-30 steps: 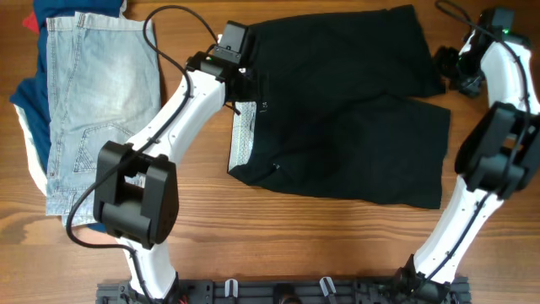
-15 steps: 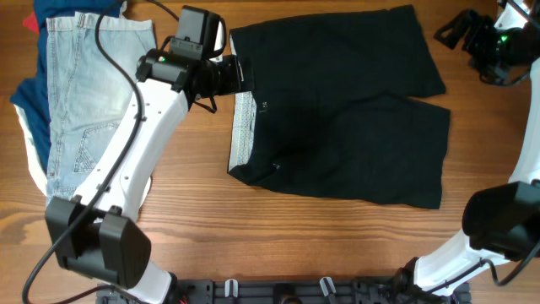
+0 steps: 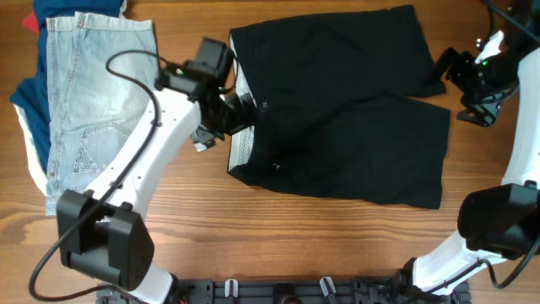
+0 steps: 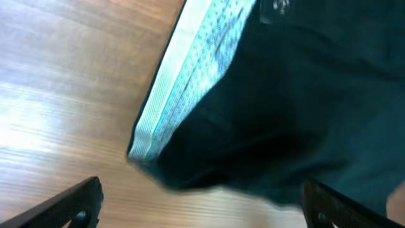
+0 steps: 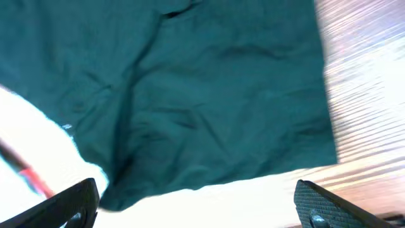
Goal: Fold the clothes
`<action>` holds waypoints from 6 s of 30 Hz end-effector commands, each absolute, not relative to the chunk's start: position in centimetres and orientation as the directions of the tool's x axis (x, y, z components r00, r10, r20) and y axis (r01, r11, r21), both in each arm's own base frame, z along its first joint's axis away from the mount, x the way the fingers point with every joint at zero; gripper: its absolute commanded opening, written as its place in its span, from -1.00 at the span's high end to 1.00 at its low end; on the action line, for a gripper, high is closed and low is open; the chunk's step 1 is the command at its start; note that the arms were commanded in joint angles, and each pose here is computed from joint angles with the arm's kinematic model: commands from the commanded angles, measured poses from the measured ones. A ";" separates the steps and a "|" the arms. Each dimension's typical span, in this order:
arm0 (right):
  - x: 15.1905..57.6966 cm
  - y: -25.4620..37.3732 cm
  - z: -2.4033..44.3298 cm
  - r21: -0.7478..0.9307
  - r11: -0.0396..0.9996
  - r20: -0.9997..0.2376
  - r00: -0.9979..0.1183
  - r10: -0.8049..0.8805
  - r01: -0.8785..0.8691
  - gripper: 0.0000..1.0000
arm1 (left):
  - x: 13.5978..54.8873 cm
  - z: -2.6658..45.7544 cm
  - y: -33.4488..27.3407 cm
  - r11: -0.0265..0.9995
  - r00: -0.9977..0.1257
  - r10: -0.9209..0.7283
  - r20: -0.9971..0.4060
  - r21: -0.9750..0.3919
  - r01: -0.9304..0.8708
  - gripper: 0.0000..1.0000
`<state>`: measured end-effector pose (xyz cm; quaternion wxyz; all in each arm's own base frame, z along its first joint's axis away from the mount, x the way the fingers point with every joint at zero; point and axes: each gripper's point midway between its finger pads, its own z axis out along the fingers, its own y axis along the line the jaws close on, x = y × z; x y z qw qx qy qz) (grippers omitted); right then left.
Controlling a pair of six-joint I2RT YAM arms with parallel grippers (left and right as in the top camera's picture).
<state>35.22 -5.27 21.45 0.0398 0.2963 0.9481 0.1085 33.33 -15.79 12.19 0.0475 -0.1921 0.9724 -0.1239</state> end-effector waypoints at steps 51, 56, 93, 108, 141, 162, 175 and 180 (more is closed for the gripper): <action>38.2 -7.2 22.1 0.059 0.806 -0.241 -0.775 0.584 0.589 -0.99 | 37.8 1.3 -22.7 0.875 -0.926 0.212 -0.313 -0.361 0.322 -0.28; 38.2 -7.2 22.1 0.057 0.812 -0.242 -0.781 0.576 0.581 -1.00 | 38.6 1.1 -21.1 0.898 -0.931 0.182 -0.316 -0.332 0.289 -0.43; 38.5 -7.3 22.1 0.061 0.820 -0.256 -0.786 0.563 0.569 -1.00 | 38.9 8.1 -17.0 0.948 -0.934 0.051 -0.354 -0.277 0.157 0.92; 38.9 -7.3 22.3 0.070 0.821 -0.270 -0.782 0.562 0.566 -1.00 | 35.6 2.1 -12.1 0.978 -0.977 -0.190 -0.098 -0.106 -0.179 0.89; 30.7 -2.1 12.1 -0.019 0.768 0.168 -0.755 0.634 0.641 -0.95 | 24.7 7.1 -10.1 0.569 -0.564 -0.822 0.075 0.158 -0.807 -0.62; 30.4 3.4 8.4 0.096 0.921 0.174 -0.917 0.358 0.377 -0.99 | 23.8 0.5 -8.3 0.435 -0.450 -0.884 -0.129 0.131 -0.891 -0.60; 29.2 4.1 8.7 0.062 0.884 0.225 -0.869 0.441 0.464 -0.91 | 25.0 -0.2 -8.3 0.433 -0.444 -0.884 -0.149 0.100 -0.896 0.92; 27.4 3.8 10.7 0.030 0.862 0.240 -0.840 0.486 0.507 -0.96 | 25.9 -0.2 -8.3 0.434 -0.439 -0.882 -0.171 0.067 -0.898 0.92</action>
